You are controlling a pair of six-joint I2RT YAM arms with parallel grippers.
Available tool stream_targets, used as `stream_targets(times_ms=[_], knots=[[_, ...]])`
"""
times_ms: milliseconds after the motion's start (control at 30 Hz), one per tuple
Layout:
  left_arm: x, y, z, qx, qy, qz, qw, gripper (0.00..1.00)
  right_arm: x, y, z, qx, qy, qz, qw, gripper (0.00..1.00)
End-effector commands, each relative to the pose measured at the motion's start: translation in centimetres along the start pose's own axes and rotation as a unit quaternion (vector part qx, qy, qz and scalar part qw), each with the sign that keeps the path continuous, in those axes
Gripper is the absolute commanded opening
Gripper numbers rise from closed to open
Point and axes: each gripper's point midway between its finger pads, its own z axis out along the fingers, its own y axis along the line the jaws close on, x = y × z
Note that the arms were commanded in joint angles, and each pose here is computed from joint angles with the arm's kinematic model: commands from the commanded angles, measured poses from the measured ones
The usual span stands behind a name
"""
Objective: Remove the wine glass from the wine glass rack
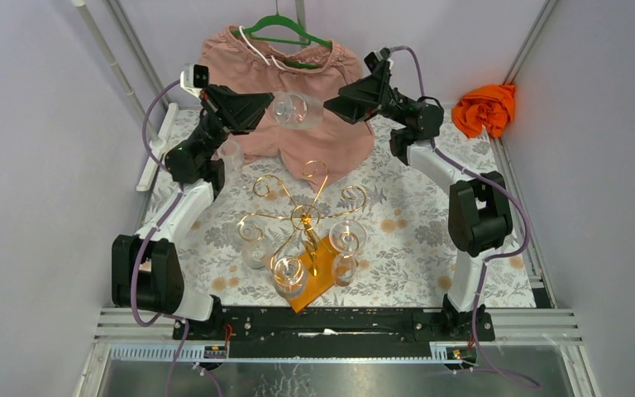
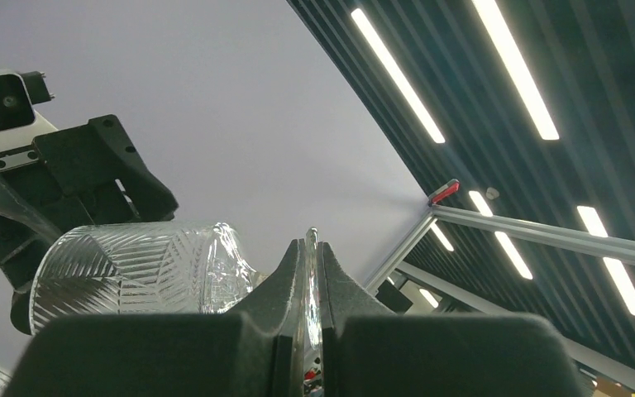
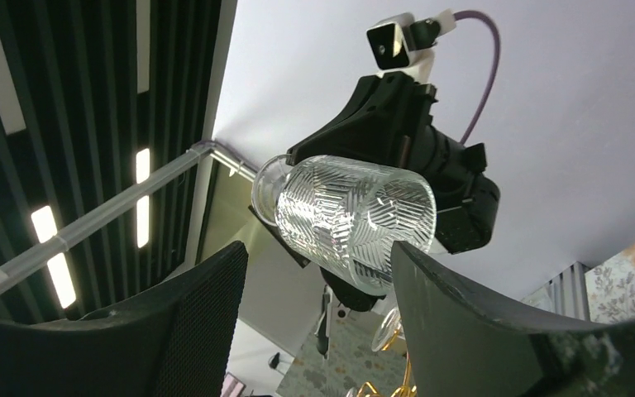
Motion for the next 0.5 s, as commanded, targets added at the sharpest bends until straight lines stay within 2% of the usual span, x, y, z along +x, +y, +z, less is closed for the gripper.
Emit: stream_targets(times_ms=[0, 233, 333, 467], knots=[[1.3, -3.6, 0.0, 0.074, 0.011, 0.033, 0.997, 0.00, 3.4, 3.5, 1.1, -0.073, 0.056, -0.081, 0.992, 0.72], [1.0, -2.8, 0.0, 0.068, 0.009, 0.027, 0.997, 0.00, 5.4, 3.2, 2.4, -0.082, 0.074, -0.064, 0.992, 0.71], [1.0, -2.5, 0.1, 0.068, 0.009, 0.032, 0.997, 0.00, 5.8, 3.7, 2.6, -0.092, 0.068, -0.060, 0.992, 0.64], [0.8, -2.4, 0.3, 0.070, 0.009, 0.038, 0.997, 0.00, 6.4, 5.3, 3.2, -0.111, 0.066, -0.068, 0.989, 0.63]])
